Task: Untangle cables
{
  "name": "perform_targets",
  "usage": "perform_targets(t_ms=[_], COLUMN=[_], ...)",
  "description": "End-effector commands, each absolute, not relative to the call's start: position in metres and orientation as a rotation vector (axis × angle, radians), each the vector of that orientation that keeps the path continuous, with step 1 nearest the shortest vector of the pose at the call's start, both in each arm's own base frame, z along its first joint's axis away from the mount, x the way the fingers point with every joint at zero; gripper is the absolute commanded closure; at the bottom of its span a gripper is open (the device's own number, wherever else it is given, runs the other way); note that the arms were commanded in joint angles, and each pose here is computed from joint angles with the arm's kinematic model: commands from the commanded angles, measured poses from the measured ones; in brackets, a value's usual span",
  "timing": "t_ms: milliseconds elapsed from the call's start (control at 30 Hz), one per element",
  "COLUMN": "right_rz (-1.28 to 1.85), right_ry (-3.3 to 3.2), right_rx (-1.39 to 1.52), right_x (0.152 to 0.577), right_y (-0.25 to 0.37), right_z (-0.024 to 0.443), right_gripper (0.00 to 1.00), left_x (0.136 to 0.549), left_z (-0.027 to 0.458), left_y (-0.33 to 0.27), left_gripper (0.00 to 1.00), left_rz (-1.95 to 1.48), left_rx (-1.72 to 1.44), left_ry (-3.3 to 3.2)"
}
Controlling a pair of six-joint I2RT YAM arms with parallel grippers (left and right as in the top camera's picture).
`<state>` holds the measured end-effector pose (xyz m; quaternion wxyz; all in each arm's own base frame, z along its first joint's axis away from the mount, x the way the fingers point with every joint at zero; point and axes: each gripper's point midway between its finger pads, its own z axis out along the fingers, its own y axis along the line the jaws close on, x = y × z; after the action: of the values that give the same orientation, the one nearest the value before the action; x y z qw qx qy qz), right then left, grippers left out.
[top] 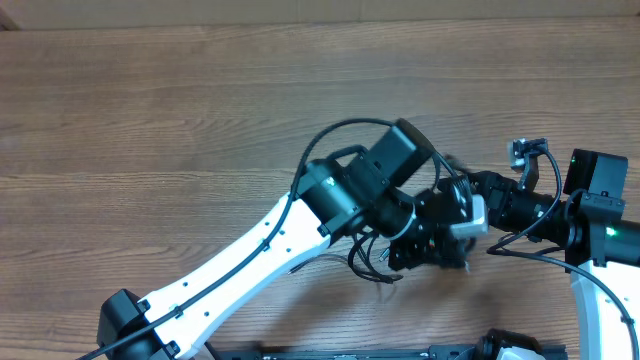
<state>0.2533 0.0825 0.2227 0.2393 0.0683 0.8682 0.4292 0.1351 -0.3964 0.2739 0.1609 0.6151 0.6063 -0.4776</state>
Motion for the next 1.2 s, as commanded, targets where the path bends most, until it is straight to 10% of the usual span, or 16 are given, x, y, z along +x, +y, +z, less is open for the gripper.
perform_targets(t_ms=[0, 1167], right_rz=[1.1, 1.015], right_ry=[2.391, 2.432], right_rx=[0.21, 0.255], right_x=[0.257, 0.258], right_y=[0.075, 0.066], right_z=[0.221, 0.211], right_gripper=[0.24, 0.19], left_x=[0.113, 0.272], left_z=[0.291, 0.296], left_y=[-0.399, -0.319], left_gripper=[0.96, 0.96], left_rz=[-1.46, -1.431], left_rx=[1.815, 1.051], left_ry=[1.601, 2.12])
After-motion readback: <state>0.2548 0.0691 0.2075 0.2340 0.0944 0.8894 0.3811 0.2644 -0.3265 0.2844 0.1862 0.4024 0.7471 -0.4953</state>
